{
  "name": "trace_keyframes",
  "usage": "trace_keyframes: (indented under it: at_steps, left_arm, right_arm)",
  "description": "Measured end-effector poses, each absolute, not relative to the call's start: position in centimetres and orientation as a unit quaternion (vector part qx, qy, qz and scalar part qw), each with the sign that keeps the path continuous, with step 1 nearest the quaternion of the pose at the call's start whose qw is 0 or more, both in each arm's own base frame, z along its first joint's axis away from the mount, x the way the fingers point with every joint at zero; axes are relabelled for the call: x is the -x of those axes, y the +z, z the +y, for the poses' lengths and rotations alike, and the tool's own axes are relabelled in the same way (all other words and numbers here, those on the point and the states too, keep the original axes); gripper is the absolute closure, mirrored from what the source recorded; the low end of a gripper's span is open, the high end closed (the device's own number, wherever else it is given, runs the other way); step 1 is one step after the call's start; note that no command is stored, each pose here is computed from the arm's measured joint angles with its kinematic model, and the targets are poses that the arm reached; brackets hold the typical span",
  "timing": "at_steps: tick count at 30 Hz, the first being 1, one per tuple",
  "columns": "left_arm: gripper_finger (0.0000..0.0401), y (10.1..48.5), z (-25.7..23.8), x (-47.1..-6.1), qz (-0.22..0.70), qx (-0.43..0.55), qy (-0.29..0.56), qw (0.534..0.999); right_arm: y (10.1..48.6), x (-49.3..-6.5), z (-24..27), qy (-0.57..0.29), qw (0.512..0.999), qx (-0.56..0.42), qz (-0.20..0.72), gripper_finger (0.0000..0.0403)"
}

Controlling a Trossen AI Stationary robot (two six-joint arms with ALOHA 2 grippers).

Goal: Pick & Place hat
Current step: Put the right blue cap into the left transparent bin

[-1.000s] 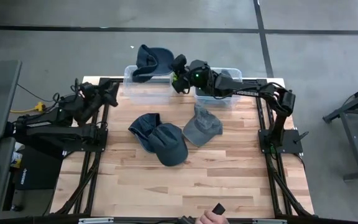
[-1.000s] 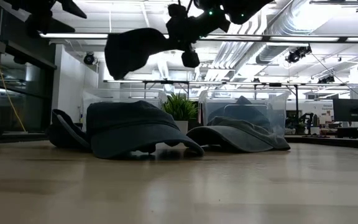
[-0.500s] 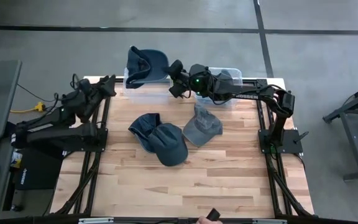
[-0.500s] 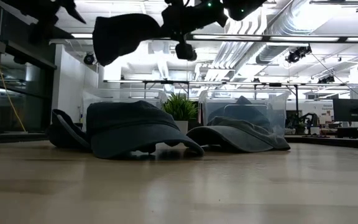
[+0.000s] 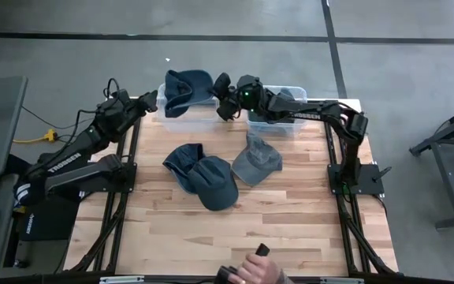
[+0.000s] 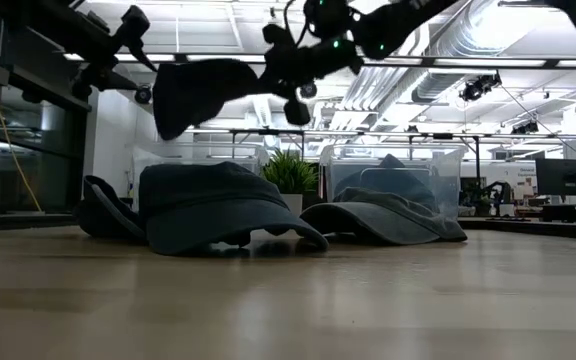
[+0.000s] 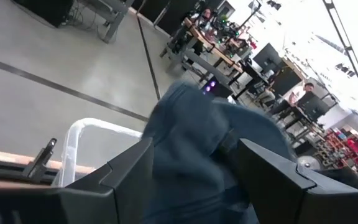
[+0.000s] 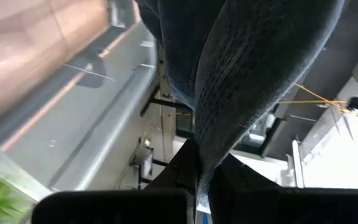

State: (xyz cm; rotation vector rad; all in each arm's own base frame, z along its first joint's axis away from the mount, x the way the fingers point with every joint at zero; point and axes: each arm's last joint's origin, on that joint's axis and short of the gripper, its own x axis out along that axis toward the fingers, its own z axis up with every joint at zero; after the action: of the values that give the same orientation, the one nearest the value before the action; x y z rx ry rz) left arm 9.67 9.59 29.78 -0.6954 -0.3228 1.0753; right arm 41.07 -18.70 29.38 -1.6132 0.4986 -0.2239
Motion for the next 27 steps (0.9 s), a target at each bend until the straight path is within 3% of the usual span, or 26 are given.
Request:
trace_keyframes:
  at_steps: [27]
  left_arm:
    - [0.0174, 29.7, 9.8, -9.5, -0.143, 0.313, 0.505, 0.791]
  right_arm:
    - [25.4, -41.9, -21.1, -0.056, 0.681, 0.701, 0.207, 0.0397]
